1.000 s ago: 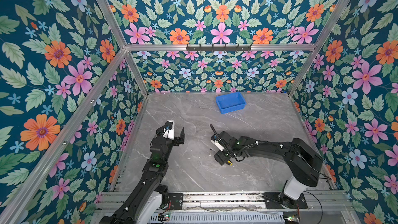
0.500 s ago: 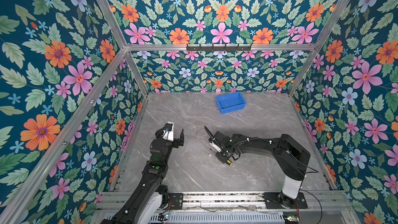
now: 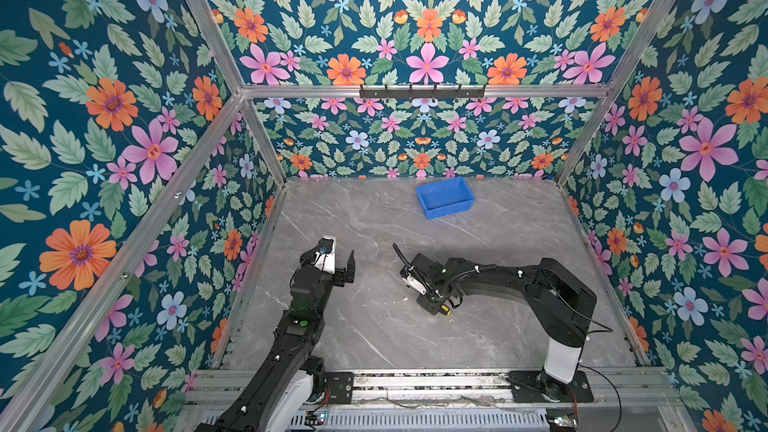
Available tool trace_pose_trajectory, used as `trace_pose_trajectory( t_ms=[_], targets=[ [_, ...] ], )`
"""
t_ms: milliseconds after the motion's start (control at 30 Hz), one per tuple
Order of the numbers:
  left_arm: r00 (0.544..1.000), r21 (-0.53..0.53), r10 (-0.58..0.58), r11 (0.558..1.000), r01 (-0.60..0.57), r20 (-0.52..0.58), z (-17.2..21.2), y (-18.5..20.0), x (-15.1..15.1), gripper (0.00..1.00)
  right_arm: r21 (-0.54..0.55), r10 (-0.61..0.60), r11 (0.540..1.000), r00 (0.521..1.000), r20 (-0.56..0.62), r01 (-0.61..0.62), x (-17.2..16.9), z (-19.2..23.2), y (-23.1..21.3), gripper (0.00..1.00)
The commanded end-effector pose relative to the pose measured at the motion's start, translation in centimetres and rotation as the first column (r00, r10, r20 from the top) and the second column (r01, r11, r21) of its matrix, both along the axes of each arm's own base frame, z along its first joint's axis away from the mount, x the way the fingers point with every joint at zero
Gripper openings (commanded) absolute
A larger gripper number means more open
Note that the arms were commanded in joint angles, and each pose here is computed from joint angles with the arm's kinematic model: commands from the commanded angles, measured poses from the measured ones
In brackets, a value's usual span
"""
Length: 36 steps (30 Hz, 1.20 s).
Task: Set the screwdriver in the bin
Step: 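Carry the screwdriver over the blue bin with the right gripper while the left arm shifts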
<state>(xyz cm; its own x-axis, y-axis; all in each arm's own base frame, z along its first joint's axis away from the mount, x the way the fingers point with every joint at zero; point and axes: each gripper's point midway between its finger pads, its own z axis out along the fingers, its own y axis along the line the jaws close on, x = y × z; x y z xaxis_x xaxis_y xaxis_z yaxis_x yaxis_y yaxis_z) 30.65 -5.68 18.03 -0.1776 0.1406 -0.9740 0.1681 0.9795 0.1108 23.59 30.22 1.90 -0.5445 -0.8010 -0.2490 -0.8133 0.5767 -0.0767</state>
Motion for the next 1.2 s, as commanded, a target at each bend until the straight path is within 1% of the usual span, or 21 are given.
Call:
trace_pose_trajectory(
  t_ms=[0,100,233,333,367,400,467,533,633,667,733,800,933,1067,1167],
  targets=[
    [1.000,0.048,0.004,0.999,-0.005,0.017,0.4,0.3,0.0,1.00,-0.047,0.078,0.996,0.996,0.038,-0.076,0.7,0.6,-0.7,0.06],
    [0.999,0.121,-0.030,0.992,0.028,0.012,0.7,0.0,-0.1,1.00,-0.034,0.077,0.997,0.995,0.060,-0.075,1.9,1.3,-1.3,0.06],
    [0.991,0.204,-0.130,0.970,0.131,-0.015,0.8,-1.4,-0.4,1.00,-0.004,0.086,0.996,0.990,0.110,-0.086,3.4,2.8,-2.2,0.03],
    [0.983,0.195,-0.184,0.964,0.183,-0.016,1.5,-2.4,-0.4,1.00,-0.013,0.096,0.995,0.981,0.167,-0.095,5.0,3.9,-3.2,0.03],
    [0.979,0.191,-0.201,0.961,0.200,-0.015,1.6,-2.7,-0.4,1.00,-0.019,0.092,0.996,0.978,0.189,-0.090,5.7,4.3,-3.5,0.00],
    [0.975,0.184,-0.222,0.958,0.220,-0.012,1.9,-3.1,-0.4,1.00,-0.028,0.088,0.996,0.971,0.220,-0.084,6.5,4.7,-3.8,0.00],
    [0.963,0.170,-0.270,0.948,0.268,-0.016,2.1,-4.0,-0.3,1.00,-0.048,0.127,0.992,0.954,0.272,-0.119,7.6,5.3,-4.1,0.00],
    [0.942,0.156,-0.335,0.930,0.333,-0.019,2.3,-5.3,-0.5,1.00,-0.059,0.170,0.985,0.928,0.332,-0.159,9.0,6.1,-4.3,0.00],
    [0.893,0.164,-0.448,0.879,0.448,-0.036,2.0,-7.6,-1.2,1.00,-0.073,0.231,0.973,0.879,0.416,-0.221,11.2,7.5,-4.3,0.00],
    [0.882,0.166,-0.470,0.867,0.470,-0.042,1.8,-8.2,-1.4,1.00,-0.074,0.252,0.967,0.862,0.439,-0.245,11.8,7.9,-4.2,0.00],
    [0.861,0.166,-0.506,0.846,0.507,-0.052,1.5,-9.1,-1.8,1.00,-0.080,0.292,0.953,0.814,0.502,-0.293,13.2,9.3,-3.7,0.00],
    [0.847,0.160,-0.529,0.832,0.531,-0.056,1.4,-9.8,-2.1,1.00,-0.097,0.311,0.945,0.769,0.558,-0.312,14.7,10.4,-3.5,0.00],
    [0.837,0.149,-0.545,0.824,0.547,-0.056,1.5,-10.6,-2.3,1.00,-0.162,0.345,0.934,0.685,0.642,-0.319,17.7,11.7,-3.6,0.00],
    [0.832,0.122,-0.554,0.825,0.552,-0.017,2.0,-11.2,-2.4,1.00,-0.209,0.372,0.923,0.613,0.697,-0.323,20.4,12.5,-3.4,0.00],
    [0.825,0.103,-0.566,0.820,0.563,0.001,2.3,-11.9,-2.4,1.00,-0.236,0.387,0.917,0.577,0.719,-0.322,22.1,12.7,-3.5,0.00]
  ],
)
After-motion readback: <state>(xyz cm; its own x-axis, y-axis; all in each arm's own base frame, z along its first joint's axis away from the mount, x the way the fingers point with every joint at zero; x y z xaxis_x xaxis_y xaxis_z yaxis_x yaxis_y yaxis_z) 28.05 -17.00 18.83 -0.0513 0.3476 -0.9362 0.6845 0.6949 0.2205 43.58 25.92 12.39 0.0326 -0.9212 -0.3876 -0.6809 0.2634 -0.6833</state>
